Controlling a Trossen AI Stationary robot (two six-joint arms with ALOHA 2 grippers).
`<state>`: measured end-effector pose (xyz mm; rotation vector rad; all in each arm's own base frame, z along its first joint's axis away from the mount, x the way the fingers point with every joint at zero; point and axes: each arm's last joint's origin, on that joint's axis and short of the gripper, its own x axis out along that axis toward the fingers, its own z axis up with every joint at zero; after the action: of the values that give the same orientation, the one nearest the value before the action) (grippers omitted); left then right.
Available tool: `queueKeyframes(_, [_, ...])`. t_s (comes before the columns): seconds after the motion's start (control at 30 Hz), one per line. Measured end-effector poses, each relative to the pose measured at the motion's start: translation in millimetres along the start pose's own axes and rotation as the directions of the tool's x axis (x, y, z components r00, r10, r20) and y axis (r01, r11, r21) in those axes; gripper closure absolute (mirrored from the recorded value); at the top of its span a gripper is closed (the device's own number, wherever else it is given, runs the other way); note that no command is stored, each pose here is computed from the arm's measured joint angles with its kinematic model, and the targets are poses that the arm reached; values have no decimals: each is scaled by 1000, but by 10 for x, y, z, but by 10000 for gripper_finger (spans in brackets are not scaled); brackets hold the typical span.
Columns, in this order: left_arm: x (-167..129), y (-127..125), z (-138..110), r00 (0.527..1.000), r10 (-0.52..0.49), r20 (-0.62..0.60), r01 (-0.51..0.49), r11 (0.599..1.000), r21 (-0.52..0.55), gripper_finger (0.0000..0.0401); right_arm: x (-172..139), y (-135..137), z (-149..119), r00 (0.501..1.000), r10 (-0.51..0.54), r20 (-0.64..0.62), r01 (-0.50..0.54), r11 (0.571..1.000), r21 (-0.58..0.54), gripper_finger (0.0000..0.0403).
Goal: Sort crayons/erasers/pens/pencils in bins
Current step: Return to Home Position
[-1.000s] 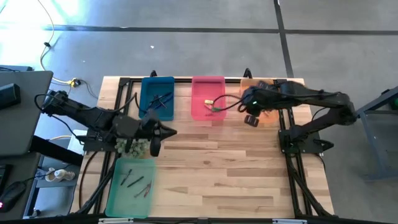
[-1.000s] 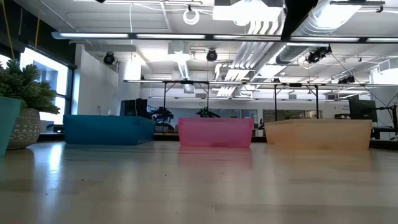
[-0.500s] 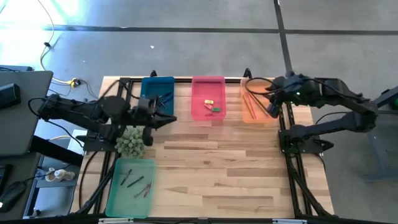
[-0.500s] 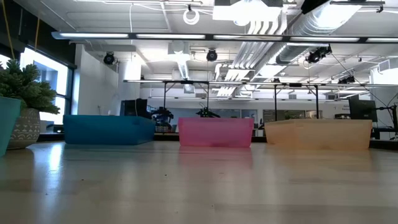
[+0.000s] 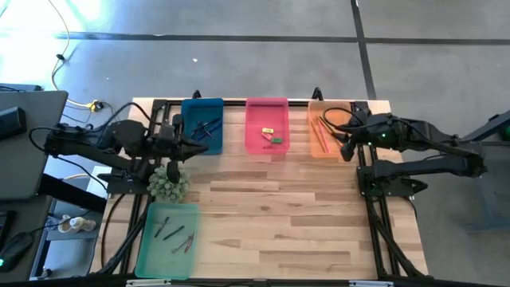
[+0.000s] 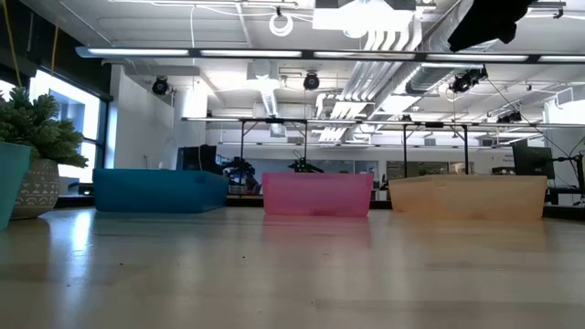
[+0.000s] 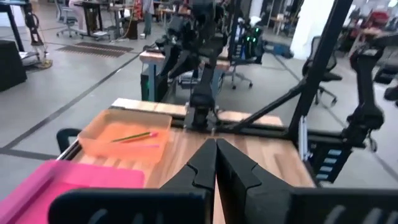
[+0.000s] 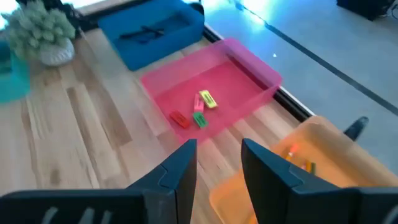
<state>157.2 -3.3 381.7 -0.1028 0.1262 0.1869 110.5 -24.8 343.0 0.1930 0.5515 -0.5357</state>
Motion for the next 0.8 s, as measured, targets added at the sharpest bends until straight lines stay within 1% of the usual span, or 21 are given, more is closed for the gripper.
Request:
queueKeyframes(0.17, [-14,44,-324,1000,1,-5,-1,1000,7,401,132,29,-70,999,13,46,-16,998,55,286])
queueKeyframes(0.3, [-119,90,-521,998,-23,61,24,1000,-18,401,160,33,-66,998,-6,62,2,998,70,286])
queueKeyframes(0.4, [-198,121,-659,991,-52,124,56,998,-33,401,149,29,-24,993,-32,112,20,994,110,286])
queueKeyframes(0.5, [-270,159,-829,986,-60,157,68,997,-46,401,140,33,24,986,-42,163,20,991,133,286])
queueKeyframes(0.67, [-355,216,-1119,985,-60,162,75,993,-87,401,138,46,76,977,-34,211,0,987,158,286])
queueKeyframes(0.8, [-403,252,-1303,983,-61,173,82,990,-116,401,135,46,84,975,-33,219,-14,977,212,286])
